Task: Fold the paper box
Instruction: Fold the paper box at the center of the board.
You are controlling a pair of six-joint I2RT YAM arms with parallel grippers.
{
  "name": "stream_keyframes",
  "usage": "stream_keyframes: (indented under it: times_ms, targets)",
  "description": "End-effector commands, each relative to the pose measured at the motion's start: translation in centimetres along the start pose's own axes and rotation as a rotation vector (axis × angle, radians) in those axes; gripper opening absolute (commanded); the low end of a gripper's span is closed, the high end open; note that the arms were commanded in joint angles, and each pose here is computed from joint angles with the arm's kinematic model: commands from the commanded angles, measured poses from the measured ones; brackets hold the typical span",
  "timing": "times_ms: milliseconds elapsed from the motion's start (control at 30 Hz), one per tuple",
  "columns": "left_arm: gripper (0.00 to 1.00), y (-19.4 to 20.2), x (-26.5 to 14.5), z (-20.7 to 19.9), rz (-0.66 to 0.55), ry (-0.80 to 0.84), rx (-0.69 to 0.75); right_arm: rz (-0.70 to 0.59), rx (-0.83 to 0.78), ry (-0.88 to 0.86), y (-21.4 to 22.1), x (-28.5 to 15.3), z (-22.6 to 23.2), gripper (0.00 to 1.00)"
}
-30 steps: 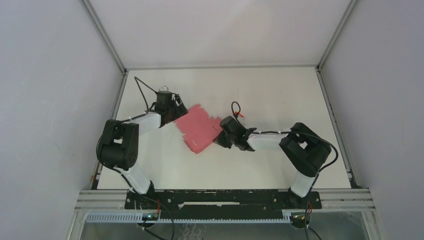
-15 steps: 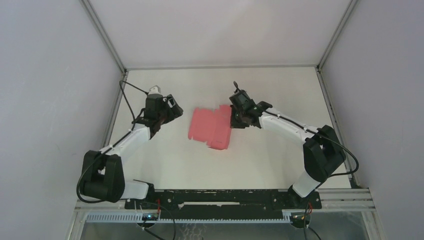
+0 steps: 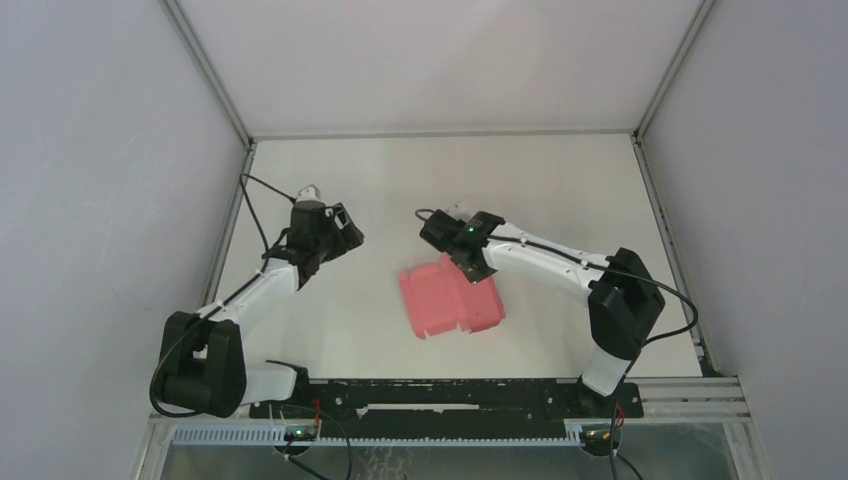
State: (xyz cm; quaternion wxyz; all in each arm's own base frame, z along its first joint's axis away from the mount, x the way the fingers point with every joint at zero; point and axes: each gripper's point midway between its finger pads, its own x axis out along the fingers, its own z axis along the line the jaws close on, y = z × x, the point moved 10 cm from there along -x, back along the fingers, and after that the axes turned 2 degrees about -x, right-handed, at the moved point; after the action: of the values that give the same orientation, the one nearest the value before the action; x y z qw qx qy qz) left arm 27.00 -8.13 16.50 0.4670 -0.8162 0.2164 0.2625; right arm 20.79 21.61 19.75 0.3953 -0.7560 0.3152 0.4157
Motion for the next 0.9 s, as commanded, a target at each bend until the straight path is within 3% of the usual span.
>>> stream_keyframes:
  times_ms: [0,200,367,633,767,867]
  targets:
    - [0.79,1.0,0.5,0.2,-0.001,0.021,0.01,-0.049,-0.171,0.258,-0.2,-1.7,-0.9,0.0]
    - [0.79,2.5,1.7,0.3,0.012,0.085,-0.013,-0.136,-0.3,0.437,-0.1,-3.3,0.0,0.0]
    - [0.8,4.5,1.7,-1.3,0.003,0.328,-0.013,-0.18,-0.372,0.56,-0.3,-4.2,0.4,0.0]
    - [0.82,8.2,1.7,-4.0,-0.103,0.75,-0.07,-0.222,-0.397,0.586,0.0,-4.6,1.7,0.0]
    - [0.8,10.2,3.5,-3.5,-0.044,0.787,-0.15,-0.228,-0.422,0.597,0.1,-3.6,3.6,0.0]
    - [0.8,12.1,3.5,-3.4,-0.03,0.763,-0.081,-0.211,-0.439,0.61,0.3,-2.4,4.9,0.0]
